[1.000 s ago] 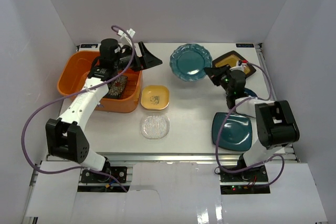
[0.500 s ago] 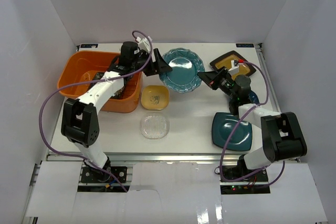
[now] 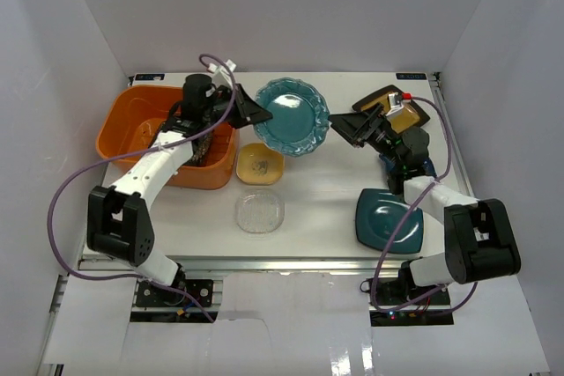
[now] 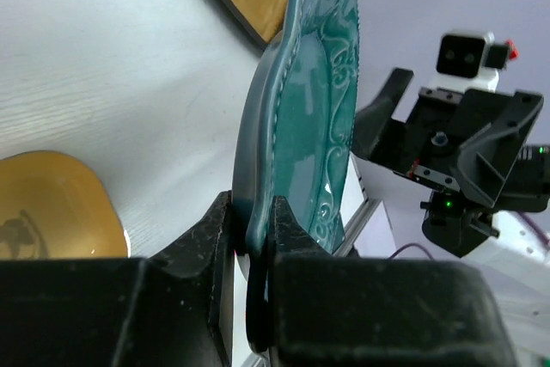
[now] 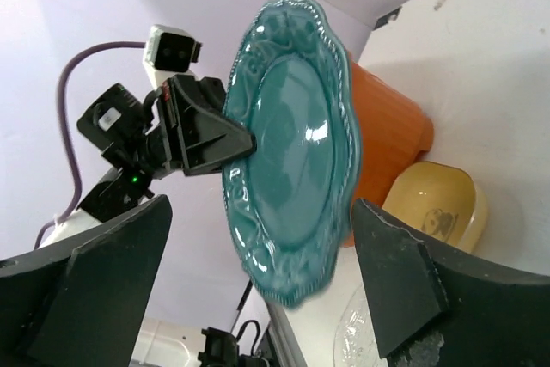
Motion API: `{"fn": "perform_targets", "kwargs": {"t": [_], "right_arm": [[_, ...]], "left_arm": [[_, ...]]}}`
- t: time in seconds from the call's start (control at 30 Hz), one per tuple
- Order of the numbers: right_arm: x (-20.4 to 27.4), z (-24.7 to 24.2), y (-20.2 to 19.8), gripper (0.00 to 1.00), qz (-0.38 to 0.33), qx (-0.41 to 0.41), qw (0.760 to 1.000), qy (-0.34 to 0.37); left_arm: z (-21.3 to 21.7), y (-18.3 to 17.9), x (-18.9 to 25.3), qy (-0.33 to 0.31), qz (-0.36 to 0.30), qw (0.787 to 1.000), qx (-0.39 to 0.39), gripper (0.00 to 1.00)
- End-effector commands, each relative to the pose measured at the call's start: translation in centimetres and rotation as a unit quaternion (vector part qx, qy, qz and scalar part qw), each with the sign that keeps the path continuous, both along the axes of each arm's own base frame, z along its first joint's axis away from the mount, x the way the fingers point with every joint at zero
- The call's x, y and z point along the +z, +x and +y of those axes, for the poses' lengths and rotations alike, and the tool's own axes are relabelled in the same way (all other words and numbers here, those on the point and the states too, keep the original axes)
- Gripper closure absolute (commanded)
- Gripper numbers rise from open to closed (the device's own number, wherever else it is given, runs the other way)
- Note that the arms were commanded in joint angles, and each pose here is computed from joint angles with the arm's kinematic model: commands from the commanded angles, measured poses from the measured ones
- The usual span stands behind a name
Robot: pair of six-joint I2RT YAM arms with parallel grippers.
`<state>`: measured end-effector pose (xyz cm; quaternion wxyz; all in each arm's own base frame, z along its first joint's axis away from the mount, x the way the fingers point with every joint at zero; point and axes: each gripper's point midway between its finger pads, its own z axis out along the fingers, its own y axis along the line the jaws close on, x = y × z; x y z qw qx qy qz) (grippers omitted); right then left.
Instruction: Place the plates into the plastic bin on the countertop
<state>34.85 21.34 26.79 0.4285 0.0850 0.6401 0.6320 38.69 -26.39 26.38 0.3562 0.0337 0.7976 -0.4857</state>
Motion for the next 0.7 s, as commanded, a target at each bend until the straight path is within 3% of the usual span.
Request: {"fn": "perform_targets", "kwargs": {"t": [0.0, 0.13, 0.23, 0.37, 0.47, 0.67], "right_arm": [[5.6, 0.2, -2.4, 0.10, -0.107, 0.031, 0.994, 0.000], [4.9, -0.9, -2.9, 0.10, -0.115, 0.007, 0.992, -0.042], [3.8, -1.7, -3.3, 0.10, -0.113, -0.015, 0.990, -0.078], [1.6, -2.5, -3.8, 0.08, -0.098, -0.037, 0.987, -0.120], [0.6, -2.9, -4.0, 0.08, -0.094, -0.046, 0.983, -0.149], [-1.1, -4.6, -3.8, 0.07, -0.075, -0.094, 0.975, -0.189]], "left_arm": [[7.0, 0.4, 10.7, -0.075, -0.111, 0.987, 0.090, 1.00], [15.7, -0.3, 13.7, -0.092, -0.134, 0.967, 0.196, 1.00], [21.1, -0.7, 12.7, -0.062, -0.123, 0.950, 0.281, 1.00], [27.2, -1.4, 10.1, 0.012, -0.101, 0.902, 0.420, 1.00], [28.6, -2.0, 8.6, 0.040, -0.089, 0.887, 0.451, 1.00], [29.3, -1.1, 3.2, 0.060, -0.031, 0.887, 0.457, 1.00]]}}
